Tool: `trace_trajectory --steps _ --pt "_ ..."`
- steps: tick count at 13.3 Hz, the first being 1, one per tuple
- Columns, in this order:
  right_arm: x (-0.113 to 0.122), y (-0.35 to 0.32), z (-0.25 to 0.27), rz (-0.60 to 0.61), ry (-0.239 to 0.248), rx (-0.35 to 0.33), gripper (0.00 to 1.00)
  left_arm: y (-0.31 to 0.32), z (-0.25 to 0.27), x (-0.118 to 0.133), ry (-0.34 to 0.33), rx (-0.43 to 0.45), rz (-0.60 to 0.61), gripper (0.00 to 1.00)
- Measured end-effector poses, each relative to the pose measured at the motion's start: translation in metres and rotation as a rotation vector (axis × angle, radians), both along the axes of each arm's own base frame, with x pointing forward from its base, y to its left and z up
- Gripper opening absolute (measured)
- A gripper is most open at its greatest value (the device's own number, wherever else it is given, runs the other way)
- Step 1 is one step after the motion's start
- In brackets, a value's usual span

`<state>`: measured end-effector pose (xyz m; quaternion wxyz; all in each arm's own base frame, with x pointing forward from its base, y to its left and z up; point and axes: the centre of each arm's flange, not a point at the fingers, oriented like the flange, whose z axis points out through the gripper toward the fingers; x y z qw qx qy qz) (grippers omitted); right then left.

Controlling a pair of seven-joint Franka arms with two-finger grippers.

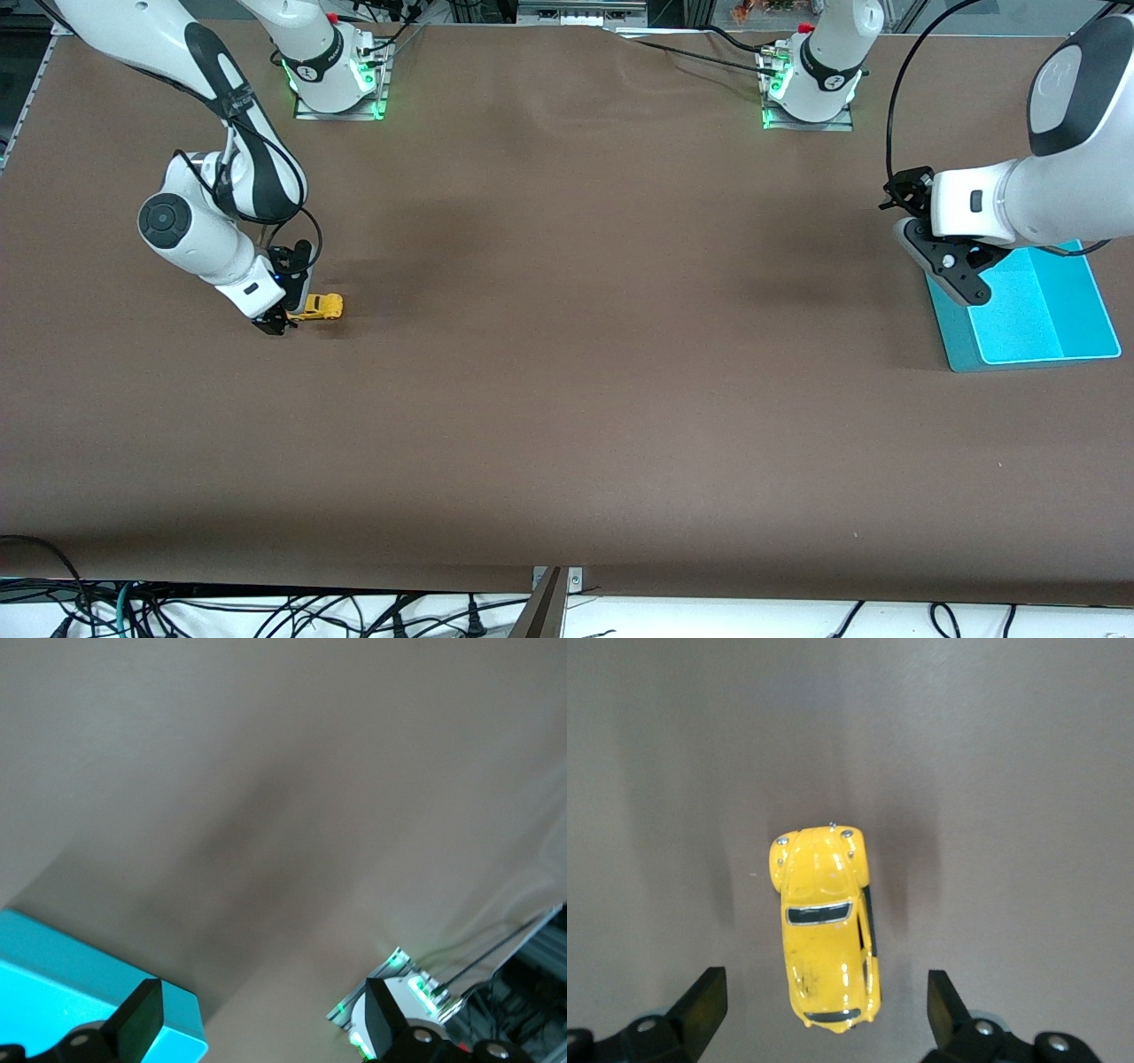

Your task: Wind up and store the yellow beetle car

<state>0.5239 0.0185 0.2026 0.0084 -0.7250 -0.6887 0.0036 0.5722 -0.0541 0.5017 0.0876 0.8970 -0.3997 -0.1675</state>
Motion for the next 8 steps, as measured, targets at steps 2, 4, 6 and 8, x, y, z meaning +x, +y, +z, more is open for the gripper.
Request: trace_trajectory --steps 2,4,6,8 --pt "-0.001 0.002 -0.001 0.01 -0.007 0.001 0.98 0.001 -0.011 0.003 0.017 -0.031 -0.077 1.0" --pt "0.0 0.003 0.0 0.013 -0.012 0.001 0.81 0.0 -0.017 0.004 0.027 -0.043 -0.106 1.0" --pt "0.0 0.003 0.0 0.015 -0.012 0.001 0.68 -0.001 -0.023 0.004 0.026 -0.046 -0.115 1.0" --pt "0.0 0.004 0.0 0.019 -0.013 0.002 0.5 -0.001 -0.03 0.004 0.004 -0.053 -0.149 1.0"
